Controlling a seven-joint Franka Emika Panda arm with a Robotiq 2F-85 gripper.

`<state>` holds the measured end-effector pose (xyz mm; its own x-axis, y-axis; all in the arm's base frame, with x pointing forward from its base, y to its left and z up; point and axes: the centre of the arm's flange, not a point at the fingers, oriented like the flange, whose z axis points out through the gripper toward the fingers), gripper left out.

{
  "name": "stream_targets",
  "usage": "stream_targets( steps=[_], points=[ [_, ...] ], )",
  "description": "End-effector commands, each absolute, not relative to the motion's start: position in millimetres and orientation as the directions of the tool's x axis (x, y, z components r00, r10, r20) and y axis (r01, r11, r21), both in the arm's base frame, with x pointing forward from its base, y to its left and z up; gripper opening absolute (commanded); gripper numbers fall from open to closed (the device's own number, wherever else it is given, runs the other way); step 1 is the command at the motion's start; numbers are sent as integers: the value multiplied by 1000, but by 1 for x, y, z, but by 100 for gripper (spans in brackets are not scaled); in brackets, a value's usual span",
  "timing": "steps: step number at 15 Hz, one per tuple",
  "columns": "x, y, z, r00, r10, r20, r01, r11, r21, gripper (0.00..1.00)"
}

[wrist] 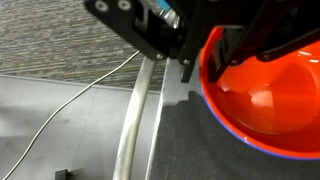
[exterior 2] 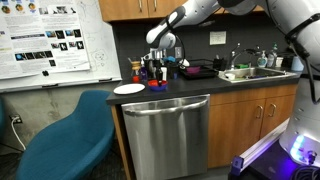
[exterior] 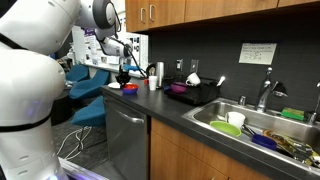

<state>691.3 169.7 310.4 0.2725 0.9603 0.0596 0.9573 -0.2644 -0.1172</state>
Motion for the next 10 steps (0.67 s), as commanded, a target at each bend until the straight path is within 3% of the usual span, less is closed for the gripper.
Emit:
stream_targets(
  steps=[1, 4, 6, 10],
  points=[
    [698, 165, 314, 272, 960, 66, 958, -264, -111, 28],
    [700, 166, 317, 274, 959, 71, 958, -266, -107, 17],
    [702, 166, 322, 277, 957, 83, 958, -268, -103, 0],
    [705, 166, 329, 278, 956, 94, 959, -271, -87, 1]
  ],
)
